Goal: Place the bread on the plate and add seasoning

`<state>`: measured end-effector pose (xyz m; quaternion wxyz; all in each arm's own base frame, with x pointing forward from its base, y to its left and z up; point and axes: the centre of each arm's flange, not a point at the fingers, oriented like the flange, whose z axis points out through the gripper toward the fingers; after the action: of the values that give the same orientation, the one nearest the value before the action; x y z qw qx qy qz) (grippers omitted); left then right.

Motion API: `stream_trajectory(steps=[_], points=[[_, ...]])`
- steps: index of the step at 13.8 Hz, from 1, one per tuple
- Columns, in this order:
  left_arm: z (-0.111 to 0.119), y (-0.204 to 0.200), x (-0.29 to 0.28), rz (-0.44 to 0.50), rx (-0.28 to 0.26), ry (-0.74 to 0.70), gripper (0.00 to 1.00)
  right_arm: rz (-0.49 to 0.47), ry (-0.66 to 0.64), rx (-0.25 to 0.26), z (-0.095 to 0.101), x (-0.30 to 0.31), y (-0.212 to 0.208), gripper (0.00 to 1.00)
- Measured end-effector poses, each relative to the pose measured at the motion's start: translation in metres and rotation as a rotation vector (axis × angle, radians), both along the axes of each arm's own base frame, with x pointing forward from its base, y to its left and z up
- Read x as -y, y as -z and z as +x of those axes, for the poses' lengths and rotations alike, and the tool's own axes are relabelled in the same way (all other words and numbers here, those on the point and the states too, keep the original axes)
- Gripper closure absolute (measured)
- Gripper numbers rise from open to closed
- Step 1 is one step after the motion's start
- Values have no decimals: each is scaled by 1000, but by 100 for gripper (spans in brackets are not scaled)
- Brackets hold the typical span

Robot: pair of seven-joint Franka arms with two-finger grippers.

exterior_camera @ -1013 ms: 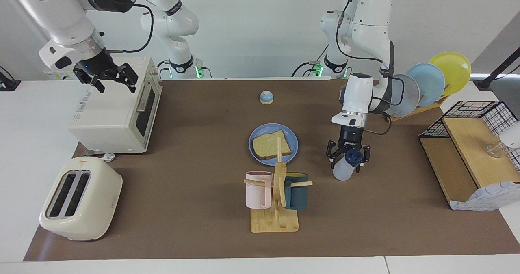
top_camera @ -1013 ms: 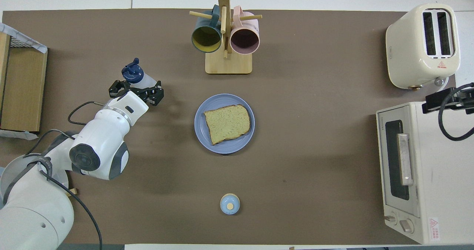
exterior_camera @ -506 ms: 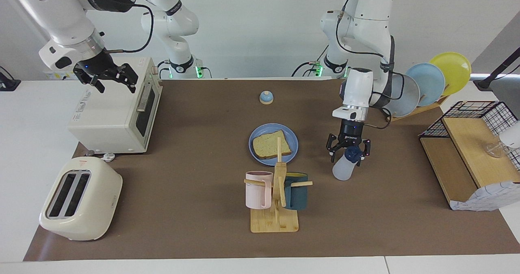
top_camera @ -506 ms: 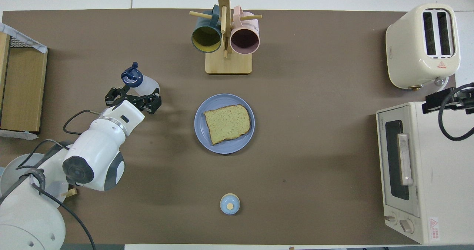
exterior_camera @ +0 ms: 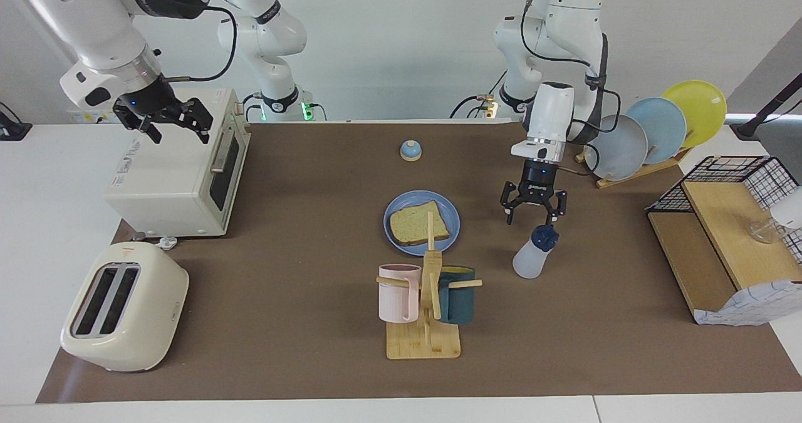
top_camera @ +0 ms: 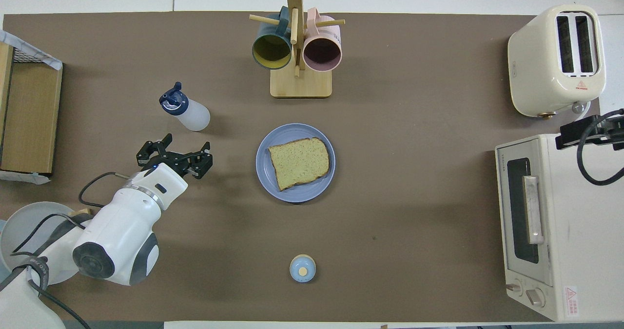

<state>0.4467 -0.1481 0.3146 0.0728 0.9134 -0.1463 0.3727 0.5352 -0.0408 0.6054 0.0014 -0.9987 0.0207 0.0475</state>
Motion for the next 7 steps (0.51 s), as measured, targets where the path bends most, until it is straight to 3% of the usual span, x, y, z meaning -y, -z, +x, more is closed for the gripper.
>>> stream_trajectory(steps=[7], points=[[-46,-7,98,-133,-50,91,0,0,0,0,0,0,0,0]])
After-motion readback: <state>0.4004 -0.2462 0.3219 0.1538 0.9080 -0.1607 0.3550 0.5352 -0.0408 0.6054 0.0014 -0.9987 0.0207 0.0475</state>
